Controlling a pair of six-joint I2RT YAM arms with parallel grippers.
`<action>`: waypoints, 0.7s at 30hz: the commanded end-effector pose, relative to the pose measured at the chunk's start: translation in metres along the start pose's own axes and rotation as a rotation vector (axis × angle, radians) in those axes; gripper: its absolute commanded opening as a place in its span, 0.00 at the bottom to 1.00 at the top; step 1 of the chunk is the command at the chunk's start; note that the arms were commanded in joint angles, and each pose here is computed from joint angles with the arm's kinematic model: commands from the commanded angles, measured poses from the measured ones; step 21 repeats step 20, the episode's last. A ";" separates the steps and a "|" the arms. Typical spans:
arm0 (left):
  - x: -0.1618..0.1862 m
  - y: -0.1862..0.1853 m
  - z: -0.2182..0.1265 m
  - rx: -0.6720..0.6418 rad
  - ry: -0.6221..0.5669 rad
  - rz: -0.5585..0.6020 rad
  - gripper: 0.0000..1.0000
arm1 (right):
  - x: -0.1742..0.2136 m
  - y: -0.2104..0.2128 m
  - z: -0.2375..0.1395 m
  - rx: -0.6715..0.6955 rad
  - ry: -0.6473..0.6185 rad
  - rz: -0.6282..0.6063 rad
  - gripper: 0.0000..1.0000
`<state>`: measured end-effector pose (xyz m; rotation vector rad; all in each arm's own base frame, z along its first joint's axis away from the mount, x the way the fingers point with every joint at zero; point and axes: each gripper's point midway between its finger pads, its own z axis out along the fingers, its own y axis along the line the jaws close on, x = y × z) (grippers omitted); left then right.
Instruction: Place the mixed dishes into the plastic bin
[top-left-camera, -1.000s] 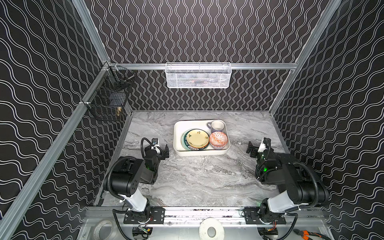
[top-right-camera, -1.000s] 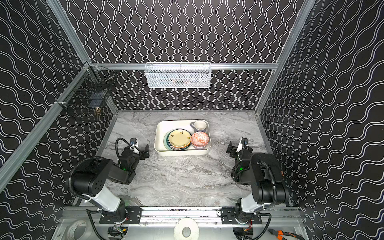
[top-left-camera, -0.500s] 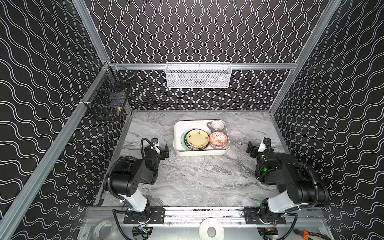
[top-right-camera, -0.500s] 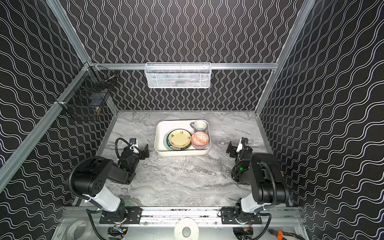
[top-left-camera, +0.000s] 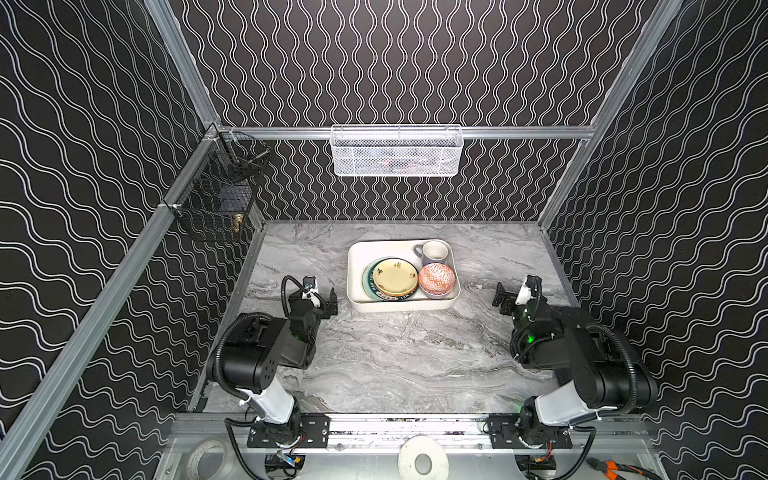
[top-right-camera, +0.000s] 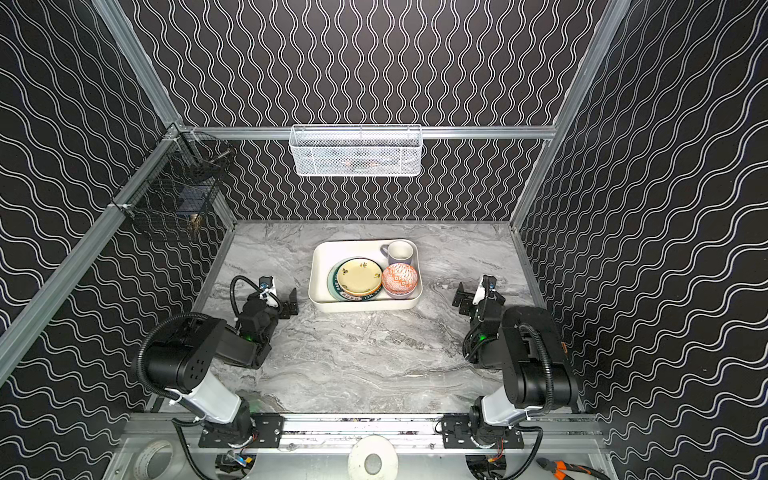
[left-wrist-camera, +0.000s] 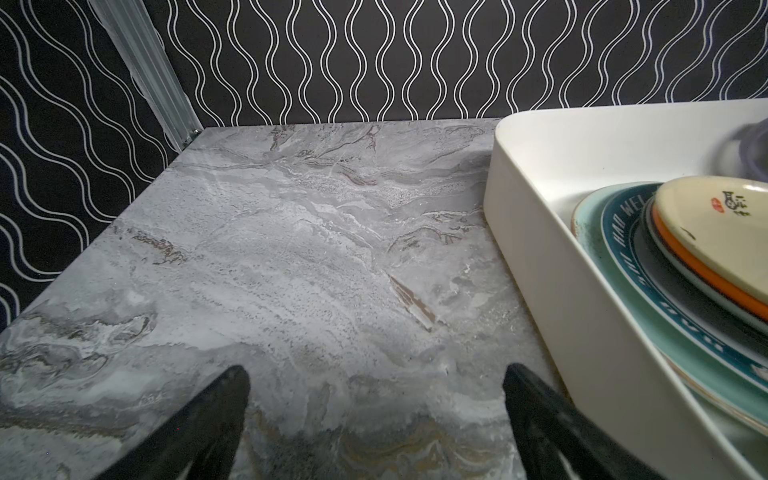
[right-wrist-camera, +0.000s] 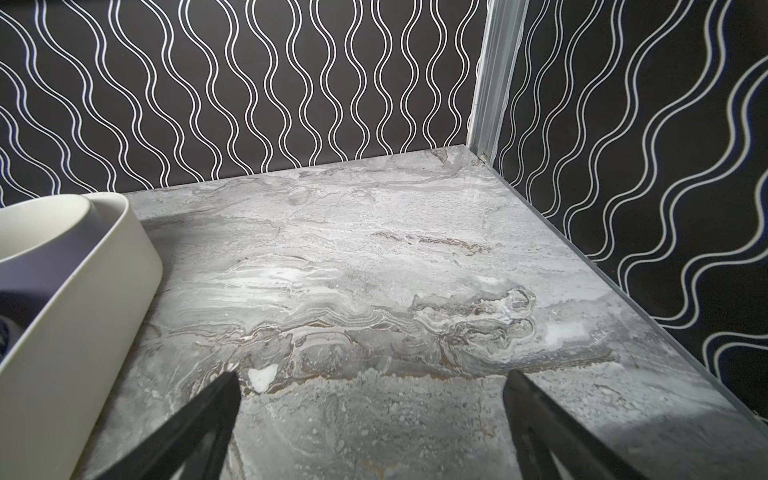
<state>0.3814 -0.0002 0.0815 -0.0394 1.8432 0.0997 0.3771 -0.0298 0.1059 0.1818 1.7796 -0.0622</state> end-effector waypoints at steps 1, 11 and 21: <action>-0.012 0.000 0.000 -0.003 -0.048 0.011 0.99 | -0.013 0.002 0.000 -0.006 -0.049 -0.004 0.99; -0.011 0.000 0.001 -0.003 -0.042 0.013 0.99 | -0.012 0.002 0.000 -0.006 -0.048 -0.004 0.99; -0.012 0.000 0.000 -0.003 -0.048 0.011 0.99 | -0.012 0.002 0.000 -0.006 -0.048 -0.004 0.99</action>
